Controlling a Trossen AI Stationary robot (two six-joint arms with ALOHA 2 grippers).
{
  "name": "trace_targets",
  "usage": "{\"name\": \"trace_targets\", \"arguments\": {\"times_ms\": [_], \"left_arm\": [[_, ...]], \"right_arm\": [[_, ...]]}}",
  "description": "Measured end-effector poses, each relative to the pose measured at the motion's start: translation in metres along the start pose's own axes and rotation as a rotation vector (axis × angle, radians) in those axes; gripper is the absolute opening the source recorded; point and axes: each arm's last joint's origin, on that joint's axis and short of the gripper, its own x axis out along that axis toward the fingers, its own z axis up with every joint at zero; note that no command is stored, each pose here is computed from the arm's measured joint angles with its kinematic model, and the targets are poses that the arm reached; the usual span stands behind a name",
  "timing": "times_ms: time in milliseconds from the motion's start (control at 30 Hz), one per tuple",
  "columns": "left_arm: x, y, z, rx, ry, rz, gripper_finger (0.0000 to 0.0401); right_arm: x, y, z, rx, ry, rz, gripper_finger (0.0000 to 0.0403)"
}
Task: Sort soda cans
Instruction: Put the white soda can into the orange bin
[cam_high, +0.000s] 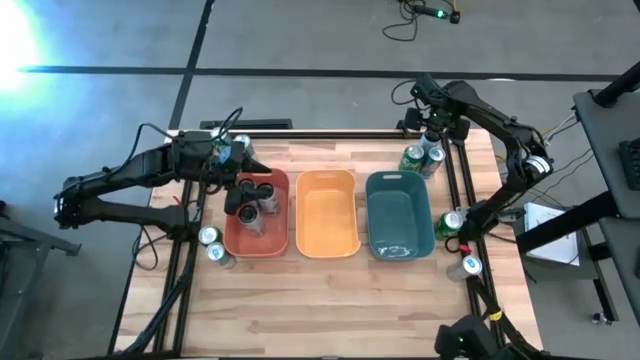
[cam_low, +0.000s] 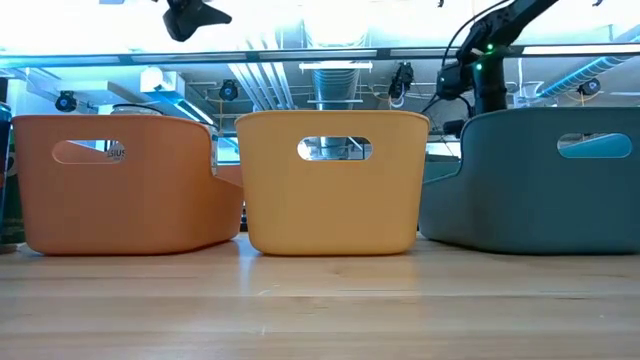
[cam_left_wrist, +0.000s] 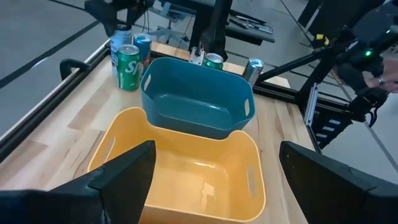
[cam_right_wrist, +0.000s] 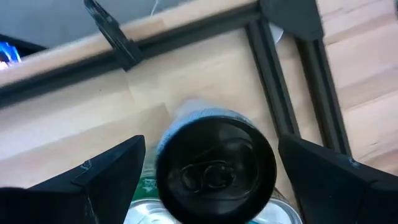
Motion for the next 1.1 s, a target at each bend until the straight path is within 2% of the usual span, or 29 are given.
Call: {"name": "trace_targets", "arguments": {"times_ms": [333, 533, 700, 933, 1100], "left_arm": [[0.018, 0.004, 0.001, -0.013, 0.014, 0.002, 0.0327], [0.021, 0.005, 0.000, -0.025, 0.024, 0.001, 0.0327], [0.003, 0.000, 0.004, 0.011, -0.041, -0.016, 0.0327], [-0.029, -0.008, 0.009, 0.060, -0.152, -0.028, 0.0327], [-0.046, -0.016, 0.008, 0.116, -0.186, -0.178, 0.0327]], "right_arm": [[0.012, -0.001, -0.002, -0.003, 0.014, 0.023, 0.0357], [0.012, -0.001, -0.003, 0.001, 0.033, 0.033, 0.0296], [0.012, -0.001, -0.002, -0.007, 0.028, 0.034, 0.0252], [0.002, 0.002, -0.004, -0.062, 0.011, 0.060, 0.0263], [-0.031, 0.012, 0.001, -0.098, -0.074, 0.158, 0.0258]]}}
